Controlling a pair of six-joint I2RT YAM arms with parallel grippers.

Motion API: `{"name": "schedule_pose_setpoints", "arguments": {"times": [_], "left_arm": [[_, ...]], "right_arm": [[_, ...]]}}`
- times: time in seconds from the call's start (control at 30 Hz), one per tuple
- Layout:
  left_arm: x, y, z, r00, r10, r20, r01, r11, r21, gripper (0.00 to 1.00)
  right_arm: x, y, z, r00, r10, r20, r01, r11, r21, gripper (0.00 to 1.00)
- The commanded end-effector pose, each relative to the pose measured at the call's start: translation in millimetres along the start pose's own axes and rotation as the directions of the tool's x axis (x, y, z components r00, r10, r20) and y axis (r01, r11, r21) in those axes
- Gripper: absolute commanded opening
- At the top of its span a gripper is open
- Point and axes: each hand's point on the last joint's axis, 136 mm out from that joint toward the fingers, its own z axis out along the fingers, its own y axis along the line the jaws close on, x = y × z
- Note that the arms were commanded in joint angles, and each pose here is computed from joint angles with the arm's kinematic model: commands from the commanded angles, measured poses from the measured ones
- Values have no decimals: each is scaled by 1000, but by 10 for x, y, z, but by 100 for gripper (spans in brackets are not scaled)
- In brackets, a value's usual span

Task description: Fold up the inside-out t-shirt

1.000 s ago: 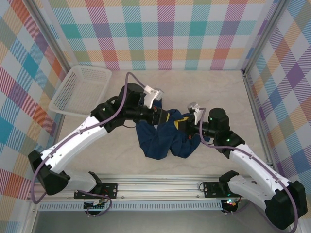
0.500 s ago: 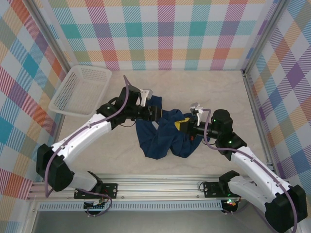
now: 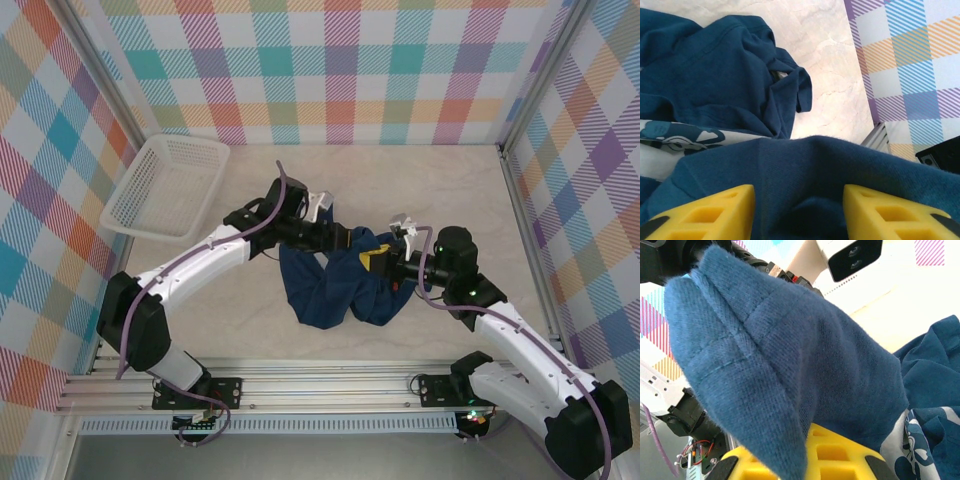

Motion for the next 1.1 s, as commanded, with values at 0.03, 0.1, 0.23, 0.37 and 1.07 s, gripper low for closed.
{"name": "schedule_pose_setpoints", "arguments": {"times": [0.03, 0.1, 0.23, 0.37, 1.07], "left_arm": [[-5, -181, 69, 1000, -1, -27, 4, 994, 108, 25], [-81, -309, -10, 999, 34, 14, -35, 987, 158, 13], [-237, -605, -462, 977, 109, 185, -158, 949, 273, 0], [-198, -1005, -932, 924, 177, 340, -316, 855, 412, 0], [197, -1160, -1163, 803, 408, 434, -583, 686, 435, 0]], "right_arm": [[-29, -4, -9, 999, -36, 15, 36, 999, 3, 0], [10, -131, -34, 1000, -12, 5, 11, 996, 83, 0], [135, -448, -143, 999, 43, -22, -35, 959, 283, 0], [200, -519, -190, 997, 76, -15, -67, 942, 328, 4], [-71, 19, -535, 1000, -2, -30, 10, 966, 259, 53]]}}
